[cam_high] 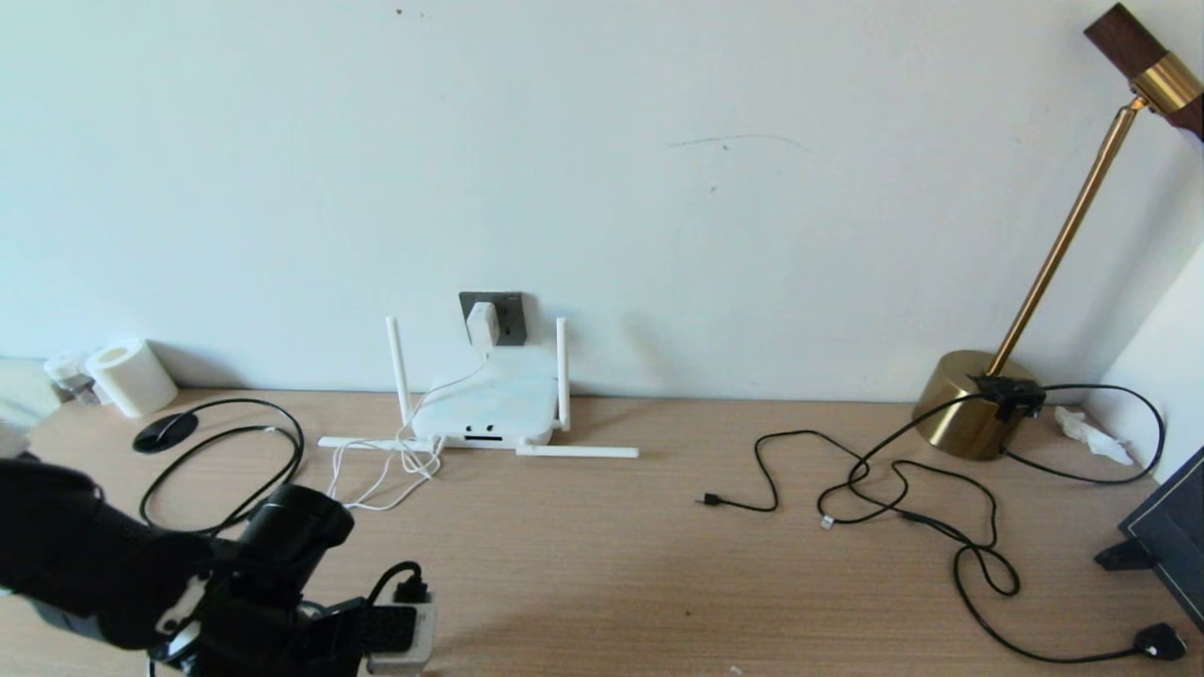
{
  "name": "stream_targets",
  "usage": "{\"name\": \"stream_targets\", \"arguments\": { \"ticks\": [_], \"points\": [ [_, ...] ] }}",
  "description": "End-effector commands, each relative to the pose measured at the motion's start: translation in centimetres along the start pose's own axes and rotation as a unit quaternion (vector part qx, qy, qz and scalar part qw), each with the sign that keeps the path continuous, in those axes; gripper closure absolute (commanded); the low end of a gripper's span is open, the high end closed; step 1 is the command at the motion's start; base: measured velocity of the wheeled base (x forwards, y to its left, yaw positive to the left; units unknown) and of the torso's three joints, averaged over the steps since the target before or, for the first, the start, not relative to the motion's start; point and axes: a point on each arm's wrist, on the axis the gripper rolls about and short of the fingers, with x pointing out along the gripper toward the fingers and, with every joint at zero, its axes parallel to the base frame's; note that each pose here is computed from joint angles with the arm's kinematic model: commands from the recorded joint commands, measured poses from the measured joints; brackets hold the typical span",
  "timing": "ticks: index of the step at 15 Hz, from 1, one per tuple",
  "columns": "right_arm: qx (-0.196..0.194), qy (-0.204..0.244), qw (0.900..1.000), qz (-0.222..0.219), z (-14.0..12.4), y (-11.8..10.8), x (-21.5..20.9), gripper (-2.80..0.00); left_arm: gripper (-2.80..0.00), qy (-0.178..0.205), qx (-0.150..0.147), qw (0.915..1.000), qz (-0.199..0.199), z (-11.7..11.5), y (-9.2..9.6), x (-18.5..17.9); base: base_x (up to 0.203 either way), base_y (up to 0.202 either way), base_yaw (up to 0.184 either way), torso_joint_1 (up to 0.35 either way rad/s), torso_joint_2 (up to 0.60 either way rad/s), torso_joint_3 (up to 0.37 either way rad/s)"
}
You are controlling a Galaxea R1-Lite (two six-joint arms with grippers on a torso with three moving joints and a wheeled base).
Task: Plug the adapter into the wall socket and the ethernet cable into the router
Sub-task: Pick up cable, then hand it to the other hand
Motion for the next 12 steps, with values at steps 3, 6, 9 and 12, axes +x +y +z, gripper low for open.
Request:
{"name": "stream_targets", "arguments": {
  "ticks": [3, 6, 9, 12],
  "points": [
    [0.0, 0.0, 1.0, 0.0, 0.0, 0.0, 0.0, 0.0, 0.0, 0.001, -0.001, 1.0, -0.003, -0.5, -0.7, 0.3, 0.0, 0.0, 0.0, 0.0, 0.0, 0.0],
    [0.0, 0.0, 1.0, 0.0, 0.0, 0.0, 0.0, 0.0, 0.0, -0.003, -0.002, 1.0, -0.007, -0.5, -0.8, 0.5, 0.0, 0.0, 0.0, 0.0, 0.0, 0.0],
    [0.0, -0.001, 1.0, 0.0, 0.0, 0.0, 0.0, 0.0, 0.0, -0.054, 0.012, 0.9978, 0.038, 0.2, 0.0, -0.6, 0.0, 0.0, 0.0, 0.0, 0.0, 0.0],
    [0.0, 0.0, 1.0, 0.0, 0.0, 0.0, 0.0, 0.0, 0.0, -0.148, 0.039, 0.9782, 0.14, 2.6, 3.4, -4.3, 0.0, 0.0, 0.0, 0.0, 0.0, 0.0]
  ]
}}
